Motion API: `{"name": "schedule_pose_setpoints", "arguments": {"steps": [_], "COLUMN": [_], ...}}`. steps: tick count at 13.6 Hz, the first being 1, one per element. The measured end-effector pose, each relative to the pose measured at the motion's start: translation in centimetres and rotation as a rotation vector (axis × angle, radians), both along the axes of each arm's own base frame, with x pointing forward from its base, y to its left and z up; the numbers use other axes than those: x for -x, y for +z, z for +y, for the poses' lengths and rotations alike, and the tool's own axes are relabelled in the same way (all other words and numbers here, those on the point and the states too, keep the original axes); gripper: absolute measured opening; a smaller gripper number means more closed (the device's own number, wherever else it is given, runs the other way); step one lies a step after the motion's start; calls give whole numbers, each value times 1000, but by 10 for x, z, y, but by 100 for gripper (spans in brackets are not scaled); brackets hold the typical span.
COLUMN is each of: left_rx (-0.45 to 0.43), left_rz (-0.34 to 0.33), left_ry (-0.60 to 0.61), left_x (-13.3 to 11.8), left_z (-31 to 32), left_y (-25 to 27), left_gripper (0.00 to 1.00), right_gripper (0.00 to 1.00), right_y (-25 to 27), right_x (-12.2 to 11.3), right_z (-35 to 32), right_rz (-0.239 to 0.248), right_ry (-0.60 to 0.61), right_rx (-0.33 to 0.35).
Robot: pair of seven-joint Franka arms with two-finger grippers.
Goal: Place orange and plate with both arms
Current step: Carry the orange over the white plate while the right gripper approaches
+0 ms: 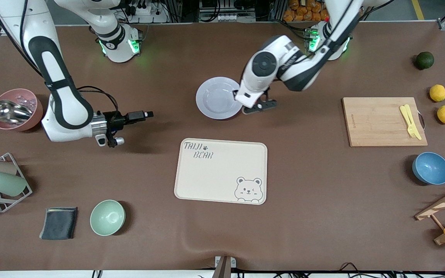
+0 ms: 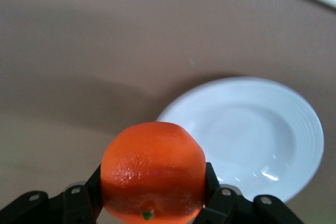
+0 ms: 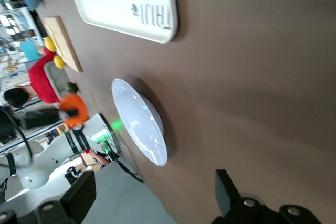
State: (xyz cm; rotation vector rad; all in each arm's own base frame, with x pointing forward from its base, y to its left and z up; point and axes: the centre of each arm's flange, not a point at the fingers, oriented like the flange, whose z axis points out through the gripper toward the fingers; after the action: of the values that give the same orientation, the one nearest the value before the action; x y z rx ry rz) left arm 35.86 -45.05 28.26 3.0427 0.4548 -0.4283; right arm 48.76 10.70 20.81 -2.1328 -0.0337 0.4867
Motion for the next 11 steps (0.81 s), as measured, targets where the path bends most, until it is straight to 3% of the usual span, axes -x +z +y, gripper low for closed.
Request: {"name": "schedule_pose_setpoints", "arguments": {"steps": [4, 7, 11], "left_rx": [2, -42, -52], "left_rz": [23, 7, 0], "left_ry": [39, 89, 134], "left_x": [53, 57, 42], "left_z": [-48, -71, -94], "left_y": [-33, -64, -91], "left_gripper": [72, 72, 72], "right_gripper": [100, 100, 100], "right_y": [-13, -18, -29], "right_x": [13, 16, 20], "right_z": [36, 49, 69], "right_rz": [-34, -46, -72], "right_ry": [4, -13, -27], "right_rx": [15, 27, 70]}}
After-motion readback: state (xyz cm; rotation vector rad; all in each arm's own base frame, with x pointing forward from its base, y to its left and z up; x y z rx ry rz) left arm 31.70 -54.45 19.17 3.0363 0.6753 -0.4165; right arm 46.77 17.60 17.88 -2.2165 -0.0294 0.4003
